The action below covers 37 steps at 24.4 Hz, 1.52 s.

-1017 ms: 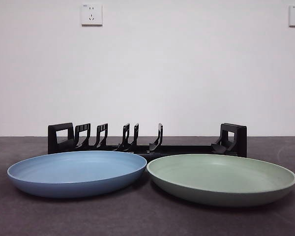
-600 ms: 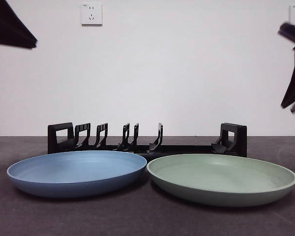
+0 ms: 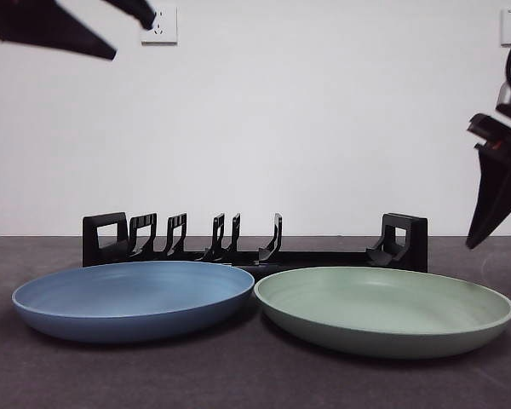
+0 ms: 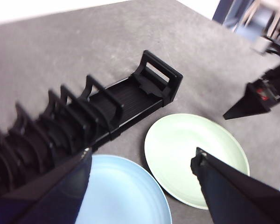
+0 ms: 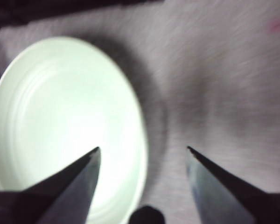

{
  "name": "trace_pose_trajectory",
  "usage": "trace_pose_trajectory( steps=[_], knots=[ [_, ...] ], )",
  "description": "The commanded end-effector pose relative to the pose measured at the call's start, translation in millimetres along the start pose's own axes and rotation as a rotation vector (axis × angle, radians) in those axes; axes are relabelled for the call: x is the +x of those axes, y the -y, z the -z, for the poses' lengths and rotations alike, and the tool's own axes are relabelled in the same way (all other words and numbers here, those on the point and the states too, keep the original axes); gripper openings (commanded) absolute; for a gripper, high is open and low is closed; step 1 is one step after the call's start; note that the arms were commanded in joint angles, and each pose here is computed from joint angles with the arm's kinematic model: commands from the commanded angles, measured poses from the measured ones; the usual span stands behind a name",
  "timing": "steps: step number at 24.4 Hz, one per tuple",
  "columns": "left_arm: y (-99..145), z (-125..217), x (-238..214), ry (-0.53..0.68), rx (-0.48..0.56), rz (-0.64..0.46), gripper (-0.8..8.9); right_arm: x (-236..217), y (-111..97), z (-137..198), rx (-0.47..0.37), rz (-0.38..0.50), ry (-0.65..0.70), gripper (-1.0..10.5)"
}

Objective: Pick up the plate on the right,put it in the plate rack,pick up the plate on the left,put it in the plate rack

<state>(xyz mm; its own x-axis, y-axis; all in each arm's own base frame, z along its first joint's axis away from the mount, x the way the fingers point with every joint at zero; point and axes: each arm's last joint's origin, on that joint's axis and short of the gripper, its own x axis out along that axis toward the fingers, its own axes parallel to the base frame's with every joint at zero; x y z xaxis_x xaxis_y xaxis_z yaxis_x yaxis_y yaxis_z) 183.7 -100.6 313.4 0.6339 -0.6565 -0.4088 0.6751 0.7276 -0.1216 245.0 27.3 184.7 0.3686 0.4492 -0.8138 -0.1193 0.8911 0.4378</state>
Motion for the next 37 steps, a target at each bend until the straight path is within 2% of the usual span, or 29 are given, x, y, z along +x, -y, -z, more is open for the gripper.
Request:
trace_pose_trajectory(
  steps=[1, 3, 9, 13, 15, 18, 23, 28, 31, 37],
  knots=[
    [12, -5, 4, -0.014, 0.079, 0.001, 3.65, 10, 0, -1, -0.014, -0.037, -0.029, 2.5],
    [21, -9, 6, -0.015, 0.119, 0.005, 3.65, 19, -1, 0, -0.016, -0.033, -0.058, 2.5],
    [34, -9, 9, -0.022, 0.146, 0.029, 3.65, 34, 5, 2, -0.001, -0.026, -0.106, 2.4],
    [39, -8, 9, -0.023, 0.155, 0.044, 3.64, 42, 9, 3, 0.016, -0.013, -0.133, 0.8],
    [40, -7, 9, -0.031, 0.158, 0.041, 3.65, 43, 10, 3, 0.030, 0.028, -0.131, -0.2],
    [42, -4, 10, -0.063, 0.165, 0.050, 3.65, 41, 10, 2, 0.032, 0.056, -0.120, -0.2],
    [49, 1, 12, -0.105, 0.241, 0.084, 3.65, 30, 5, 0, 0.042, 0.050, -0.079, -0.2],
    [61, 3, 15, -0.110, 0.346, 0.139, 3.65, 9, -8, -9, 0.049, 0.040, -0.045, -0.2],
    [70, 6, 17, -0.121, 0.453, 0.169, 3.64, -2, -20, -16, 0.036, 0.035, -0.062, -0.2],
    [88, 19, 28, -0.219, 0.639, 0.119, 3.64, -8, -56, -29, -0.053, -0.014, -0.048, -0.2]
  ],
)
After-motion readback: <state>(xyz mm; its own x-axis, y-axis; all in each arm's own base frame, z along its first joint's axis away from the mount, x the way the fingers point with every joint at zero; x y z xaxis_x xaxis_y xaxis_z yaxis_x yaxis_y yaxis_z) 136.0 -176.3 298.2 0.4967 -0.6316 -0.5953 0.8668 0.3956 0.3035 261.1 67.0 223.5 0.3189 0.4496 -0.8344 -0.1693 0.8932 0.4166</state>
